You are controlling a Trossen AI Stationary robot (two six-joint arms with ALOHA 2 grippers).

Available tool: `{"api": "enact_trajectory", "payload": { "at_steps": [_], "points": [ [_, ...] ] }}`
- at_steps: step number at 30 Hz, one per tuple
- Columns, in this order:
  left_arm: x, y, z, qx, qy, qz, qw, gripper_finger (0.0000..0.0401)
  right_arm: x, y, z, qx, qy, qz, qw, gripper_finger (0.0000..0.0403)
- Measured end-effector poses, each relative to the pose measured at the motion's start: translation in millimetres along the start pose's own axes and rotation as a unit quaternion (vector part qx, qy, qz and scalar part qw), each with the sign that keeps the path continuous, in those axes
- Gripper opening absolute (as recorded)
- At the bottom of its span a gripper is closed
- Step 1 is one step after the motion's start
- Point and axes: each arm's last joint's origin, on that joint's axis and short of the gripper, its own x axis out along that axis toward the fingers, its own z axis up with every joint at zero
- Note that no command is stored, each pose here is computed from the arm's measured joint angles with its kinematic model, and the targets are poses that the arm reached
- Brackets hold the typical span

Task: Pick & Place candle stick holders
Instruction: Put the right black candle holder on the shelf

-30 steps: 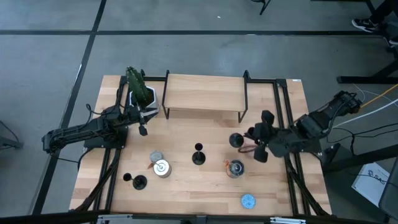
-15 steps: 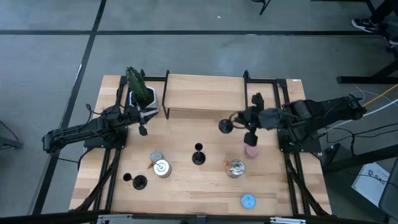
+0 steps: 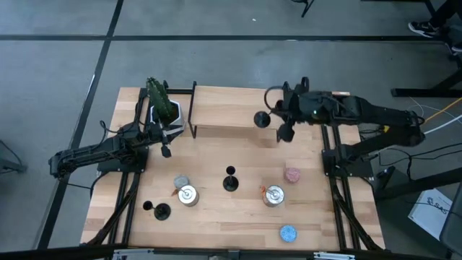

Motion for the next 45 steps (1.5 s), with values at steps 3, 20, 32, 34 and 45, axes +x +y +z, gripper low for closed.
{"api": "enact_trajectory", "payload": {
  "at_steps": [3, 20, 32, 34, 45],
  "points": [
    [0, 0, 0, 0.0, 0.0, 0.0, 1.0, 0.0088, 6, -15, 3, 0.008, -0.003, -0.01, 1.0, 0.0017],
    [0, 0, 0, 0.0, 0.0, 0.0, 1.0, 0.0088, 56, -100, 3, 0.047, 0.015, -0.025, 0.998, 0.0017],
    [0, 0, 0, 0.0, 0.0, 0.0, 1.0, 0.0088, 62, -124, -12, 0.072, 0.073, -0.054, 0.993, 0.0017],
    [0, 0, 0, 0.0, 0.0, 0.0, 1.0, 0.0088, 62, -126, -13, 0.079, 0.073, -0.056, 0.993, 0.0017],
    [0, 0, 0, 0.0, 0.0, 0.0, 1.0, 0.0088, 61, -136, -16, 0.101, 0.077, -0.061, 0.99, 0.0017]
  ]
}}
